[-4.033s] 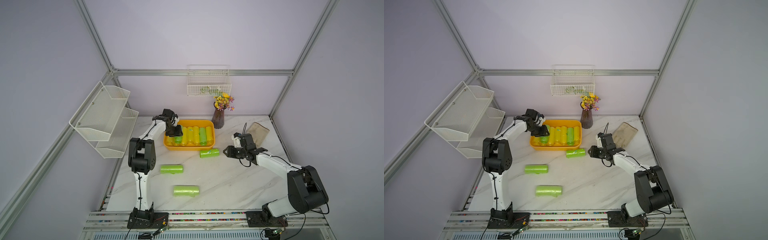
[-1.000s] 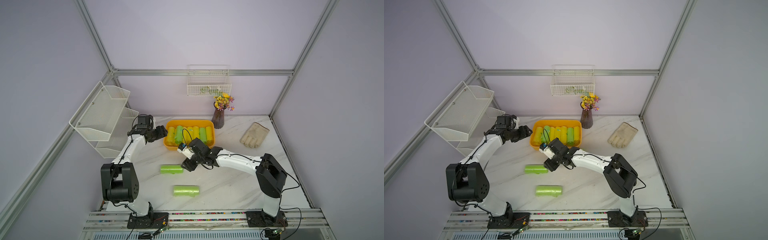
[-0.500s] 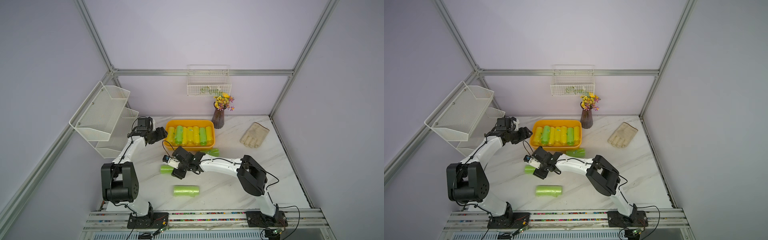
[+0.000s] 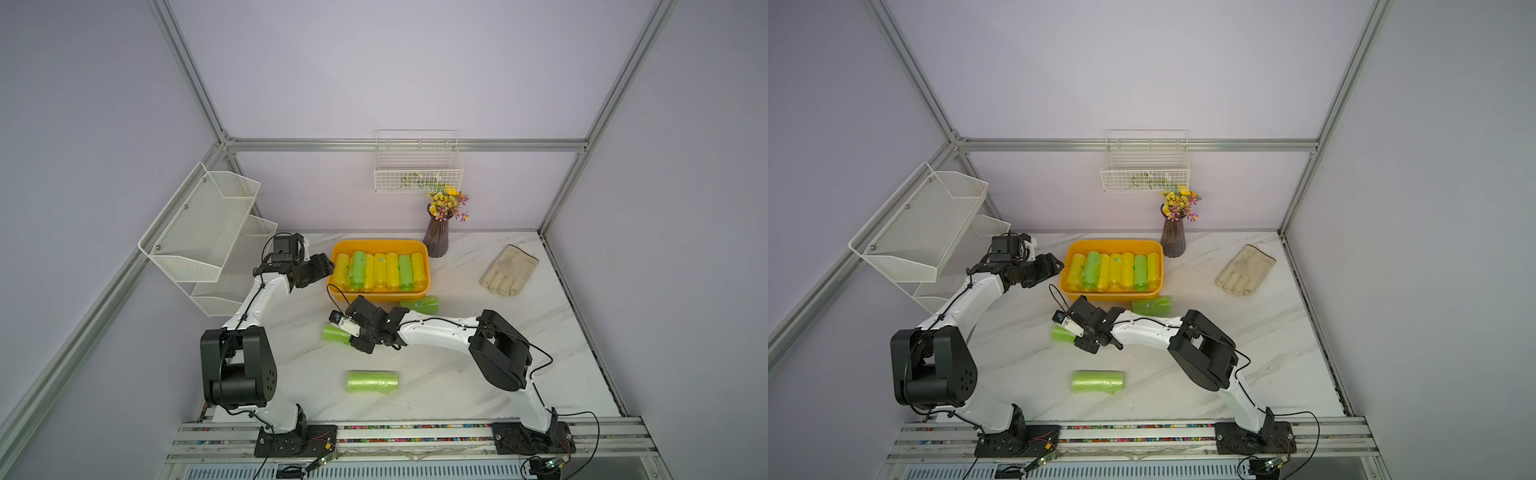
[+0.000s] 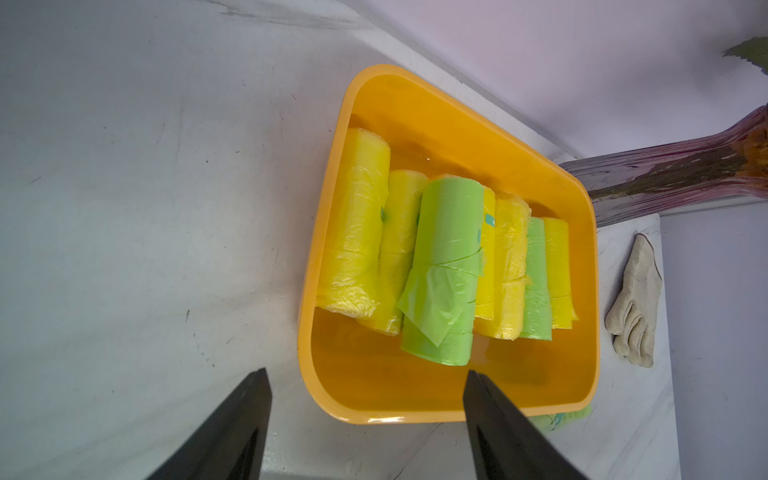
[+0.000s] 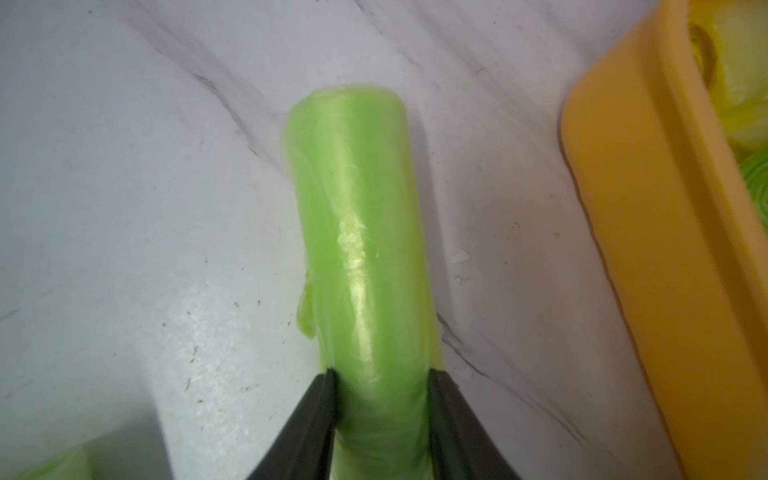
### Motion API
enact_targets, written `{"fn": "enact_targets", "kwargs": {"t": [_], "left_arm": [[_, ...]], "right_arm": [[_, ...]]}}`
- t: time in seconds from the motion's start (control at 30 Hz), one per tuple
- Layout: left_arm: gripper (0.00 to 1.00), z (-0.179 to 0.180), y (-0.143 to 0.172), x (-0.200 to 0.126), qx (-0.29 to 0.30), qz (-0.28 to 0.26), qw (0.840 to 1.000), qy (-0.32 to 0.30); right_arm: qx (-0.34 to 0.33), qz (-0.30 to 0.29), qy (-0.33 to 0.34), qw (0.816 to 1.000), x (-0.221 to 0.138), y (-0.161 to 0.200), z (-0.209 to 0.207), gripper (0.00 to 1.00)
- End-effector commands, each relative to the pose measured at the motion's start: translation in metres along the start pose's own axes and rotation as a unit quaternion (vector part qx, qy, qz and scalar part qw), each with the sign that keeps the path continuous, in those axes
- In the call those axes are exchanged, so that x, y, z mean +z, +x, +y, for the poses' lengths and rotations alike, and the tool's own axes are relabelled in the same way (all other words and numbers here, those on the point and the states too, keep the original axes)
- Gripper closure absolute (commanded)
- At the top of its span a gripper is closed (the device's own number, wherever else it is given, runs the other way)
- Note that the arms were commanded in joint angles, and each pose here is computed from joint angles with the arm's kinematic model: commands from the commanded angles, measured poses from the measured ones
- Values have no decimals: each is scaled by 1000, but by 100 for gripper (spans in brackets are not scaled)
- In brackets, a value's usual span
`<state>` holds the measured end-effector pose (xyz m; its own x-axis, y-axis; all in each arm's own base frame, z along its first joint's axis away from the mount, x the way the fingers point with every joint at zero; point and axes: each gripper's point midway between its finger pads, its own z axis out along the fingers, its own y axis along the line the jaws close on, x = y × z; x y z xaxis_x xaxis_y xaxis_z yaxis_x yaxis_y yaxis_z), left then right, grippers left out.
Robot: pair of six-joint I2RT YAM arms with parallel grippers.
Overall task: Put the roll of trash bags into the storage box
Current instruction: Pick up the roll of trash bags from the center of the board.
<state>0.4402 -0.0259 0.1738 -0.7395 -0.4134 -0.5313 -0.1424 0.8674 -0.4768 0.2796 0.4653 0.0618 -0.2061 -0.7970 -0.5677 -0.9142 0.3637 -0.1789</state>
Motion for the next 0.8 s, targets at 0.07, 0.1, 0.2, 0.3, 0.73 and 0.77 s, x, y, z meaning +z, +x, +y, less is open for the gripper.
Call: {"fn": "enact_targets", "kwargs": {"t": [0.07, 0.1, 0.2, 0.3, 0.73, 0.77], "left_arm": [[27, -9, -11, -13, 3, -26, 1000, 17], [27, -8, -10, -13, 3, -26, 1000, 17], [27, -7, -10, -14, 4, -29, 999, 15], [27, -8, -9, -13, 3, -29, 999, 17], [27, -9, -8, -17, 3, -30, 999, 20], [27, -9, -7, -17, 2, -30, 999, 20]], "right_arm": [[21, 77, 20, 997, -6, 61, -8, 64], [23, 78, 21, 996, -9, 64, -9, 64], [30, 74, 17, 997, -16, 70, -10, 62], [31, 61, 12, 998, -19, 63, -10, 52], [15, 36, -16, 999, 8, 22, -8, 36], [16, 37, -18, 999, 11, 22, -7, 36]]}}
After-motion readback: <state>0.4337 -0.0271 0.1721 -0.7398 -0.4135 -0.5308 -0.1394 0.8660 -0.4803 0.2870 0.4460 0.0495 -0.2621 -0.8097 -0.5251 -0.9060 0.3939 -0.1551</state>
